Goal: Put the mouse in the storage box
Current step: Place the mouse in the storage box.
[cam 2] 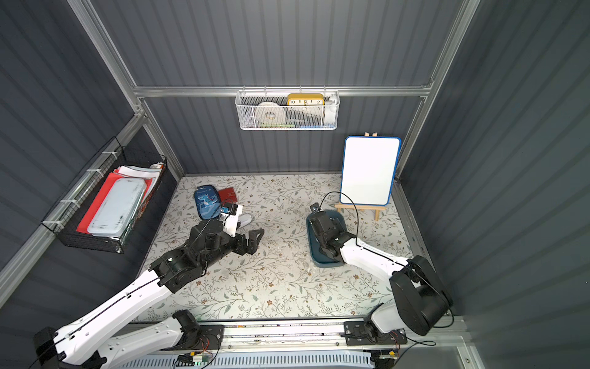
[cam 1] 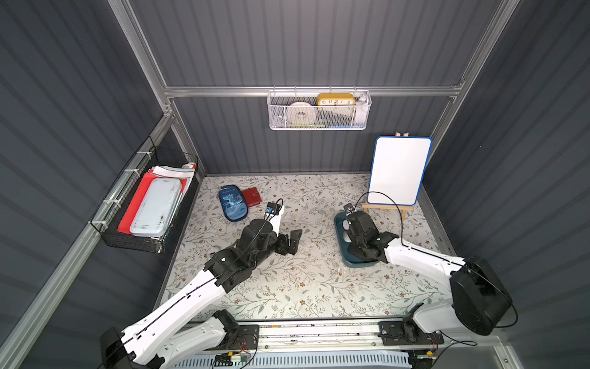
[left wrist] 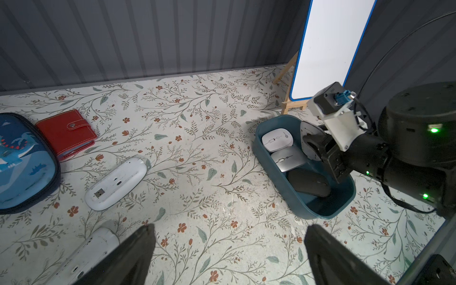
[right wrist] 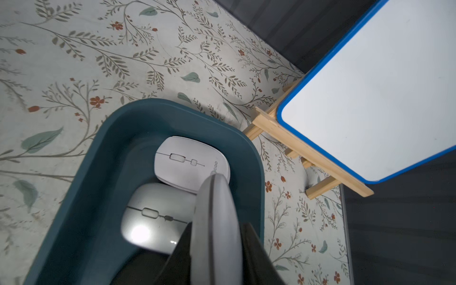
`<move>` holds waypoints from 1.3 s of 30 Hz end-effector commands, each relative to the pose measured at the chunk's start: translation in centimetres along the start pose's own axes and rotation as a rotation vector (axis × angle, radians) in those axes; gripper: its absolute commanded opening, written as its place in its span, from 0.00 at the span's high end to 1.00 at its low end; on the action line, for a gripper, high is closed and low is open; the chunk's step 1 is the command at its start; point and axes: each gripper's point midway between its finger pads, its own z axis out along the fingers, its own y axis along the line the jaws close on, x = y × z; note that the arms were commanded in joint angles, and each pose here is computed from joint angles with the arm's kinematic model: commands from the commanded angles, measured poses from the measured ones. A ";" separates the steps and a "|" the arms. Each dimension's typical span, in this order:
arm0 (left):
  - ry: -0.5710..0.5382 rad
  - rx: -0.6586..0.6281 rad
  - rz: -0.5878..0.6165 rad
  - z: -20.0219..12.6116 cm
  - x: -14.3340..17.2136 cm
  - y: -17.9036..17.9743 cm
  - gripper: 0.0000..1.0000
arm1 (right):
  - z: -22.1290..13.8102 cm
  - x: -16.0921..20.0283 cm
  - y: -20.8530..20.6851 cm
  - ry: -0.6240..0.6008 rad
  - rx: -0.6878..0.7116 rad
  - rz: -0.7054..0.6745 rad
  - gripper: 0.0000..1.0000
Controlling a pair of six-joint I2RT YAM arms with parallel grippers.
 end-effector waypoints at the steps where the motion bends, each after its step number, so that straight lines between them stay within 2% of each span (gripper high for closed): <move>1: 0.007 -0.013 -0.004 -0.2 0.5 0.3 0.01 | 1.2 -1.7 -1.9 -0.037 0.109 0.002 1.00; 7: 0.021 -0.025 0.001 0.1 0.8 0.5 0.01 | 3.1 -2.1 -2.7 -0.037 0.164 -0.005 1.00; 14: 0.031 -0.029 0.001 0.4 1.1 0.5 0.01 | 5.4 -2.3 -2.7 -0.018 0.163 0.002 1.00; 28: 0.046 -0.033 -0.001 0.9 1.4 0.5 0.01 | 6.7 -1.8 1.3 -0.006 -0.028 -0.012 1.00; 35: 0.065 -0.041 -0.015 1.2 1.7 0.6 0.01 | 7.0 -1.3 1.0 0.018 0.009 -0.024 0.98; 37: 0.077 -0.062 -0.023 1.5 1.9 0.9 0.01 | 6.8 -1.3 1.0 0.021 0.004 -0.027 0.93; 39: 0.091 -0.073 -0.026 1.7 2.1 1.0 0.01 | 6.6 -1.4 1.1 0.019 -0.001 -0.030 0.79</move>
